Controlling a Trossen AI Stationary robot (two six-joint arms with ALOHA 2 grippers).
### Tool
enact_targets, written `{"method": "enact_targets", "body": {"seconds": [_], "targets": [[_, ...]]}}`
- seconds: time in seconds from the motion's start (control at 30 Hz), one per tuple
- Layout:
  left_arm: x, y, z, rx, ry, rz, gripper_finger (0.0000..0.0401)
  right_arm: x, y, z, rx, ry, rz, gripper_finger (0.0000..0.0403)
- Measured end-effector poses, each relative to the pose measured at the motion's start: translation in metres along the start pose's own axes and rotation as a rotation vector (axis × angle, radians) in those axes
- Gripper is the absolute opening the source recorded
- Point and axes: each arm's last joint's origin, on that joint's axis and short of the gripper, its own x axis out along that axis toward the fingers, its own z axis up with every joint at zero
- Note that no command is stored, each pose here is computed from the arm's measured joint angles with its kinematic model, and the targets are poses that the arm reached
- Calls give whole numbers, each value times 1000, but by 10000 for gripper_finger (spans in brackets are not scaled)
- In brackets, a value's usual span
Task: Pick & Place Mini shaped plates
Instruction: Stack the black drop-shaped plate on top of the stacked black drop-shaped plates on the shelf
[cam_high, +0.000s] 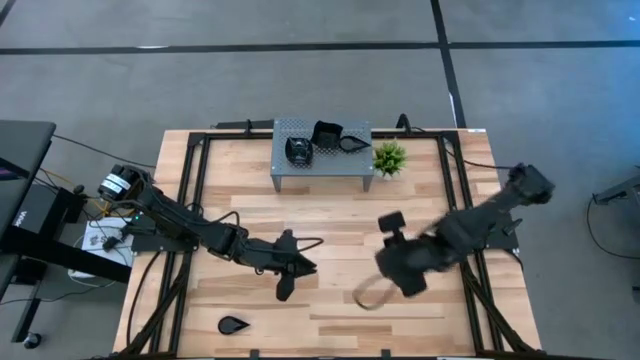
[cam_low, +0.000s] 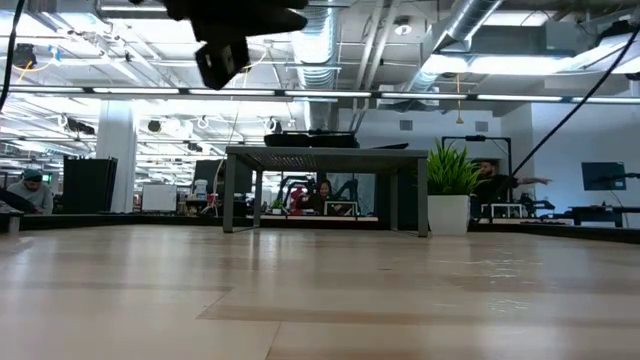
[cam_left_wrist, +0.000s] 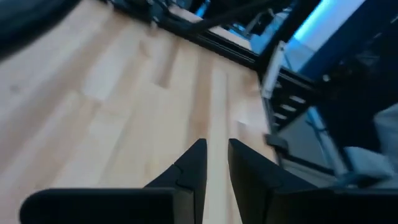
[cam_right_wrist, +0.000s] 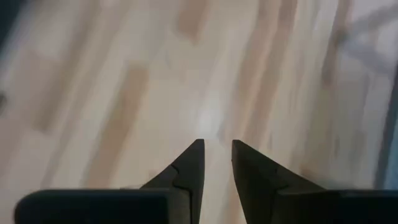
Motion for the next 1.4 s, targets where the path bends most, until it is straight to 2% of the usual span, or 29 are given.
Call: {"method": "enact_targets", "body": {"seconds": [0.1,0.2,0.33,0.43,0.5,0.63,0.77,0.97,1.03,1.33,1.4], "targets": [[-2,-6,-7,-16,52,-22,66,-7,22,-16,-24,-227,32,76],[-6,-12,-18,-31,135,-45,66,9,41,-39,1,-433,91,76],[-17,-22,-45,-7,403,-126,66,50,58,-65,23,-712,112,76],[-32,-30,-68,-55,583,-68,66,73,58,-75,-55,-840,44,76],[-43,-36,-82,-97,673,-10,66,74,52,-73,-30,-898,30,76],[-60,-49,-100,-202,754,49,72,76,42,-69,67,-890,34,76],[-74,-59,-113,-206,806,64,87,77,36,-67,142,-883,43,76],[-94,-57,-128,-91,905,155,116,77,35,-67,149,-882,46,76],[-97,-55,-130,-63,894,184,121,77,35,-67,148,-882,47,76],[-100,-41,-149,-114,903,219,129,78,35,-68,147,-879,46,76],[-99,-38,-153,-133,890,194,129,78,35,-68,147,-879,46,76]]}}
